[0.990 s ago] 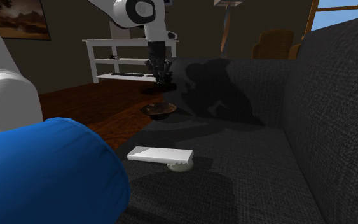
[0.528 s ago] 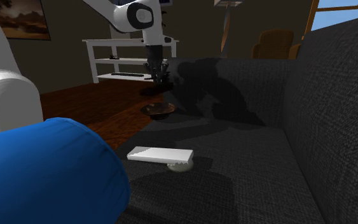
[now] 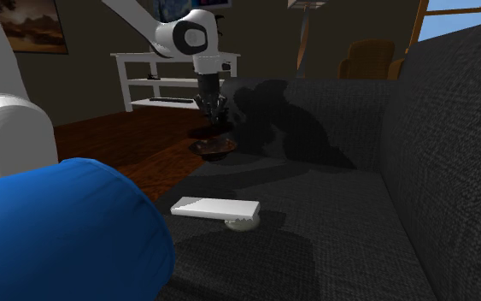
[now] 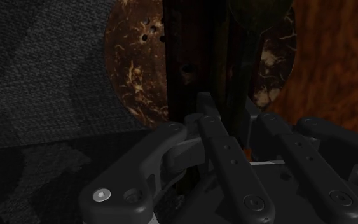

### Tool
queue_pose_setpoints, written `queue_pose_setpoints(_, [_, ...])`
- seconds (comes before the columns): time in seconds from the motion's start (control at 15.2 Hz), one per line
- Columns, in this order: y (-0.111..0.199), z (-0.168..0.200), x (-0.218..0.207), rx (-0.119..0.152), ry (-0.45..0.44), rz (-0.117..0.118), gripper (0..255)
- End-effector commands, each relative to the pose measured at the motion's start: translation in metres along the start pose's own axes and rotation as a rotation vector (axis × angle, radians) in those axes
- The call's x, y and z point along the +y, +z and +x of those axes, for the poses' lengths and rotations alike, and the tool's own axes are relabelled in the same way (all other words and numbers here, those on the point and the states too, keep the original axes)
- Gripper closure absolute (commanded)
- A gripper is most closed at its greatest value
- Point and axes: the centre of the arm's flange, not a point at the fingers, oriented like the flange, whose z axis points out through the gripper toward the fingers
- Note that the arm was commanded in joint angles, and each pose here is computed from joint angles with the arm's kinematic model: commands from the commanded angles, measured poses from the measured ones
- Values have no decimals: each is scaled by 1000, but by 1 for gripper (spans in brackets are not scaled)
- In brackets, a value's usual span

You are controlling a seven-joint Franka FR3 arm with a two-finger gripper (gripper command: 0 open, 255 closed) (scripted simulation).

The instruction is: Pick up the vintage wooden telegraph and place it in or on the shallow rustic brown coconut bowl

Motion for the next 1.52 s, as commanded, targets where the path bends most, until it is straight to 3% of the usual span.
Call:
queue_pose_setpoints(0.0, [11, -2, 0, 1, 0, 0, 255])
queue_pose_setpoints(0.2, [26, -3, -1, 1, 0, 0, 255])
queue_pose_setpoints(0.73, [26, -3, -1, 1, 0, 0, 255])
queue_pose_setpoints(0.79, [26, -3, -1, 1, 0, 0, 0])
queue_pose_setpoints(1.12, [26, -3, -1, 1, 0, 0, 0])
queue_pose_setpoints(1.39, [-24, -3, -1, 1, 0, 0, 0])
queue_pose_setpoints(1.45, [-24, -3, -1, 1, 0, 0, 0])
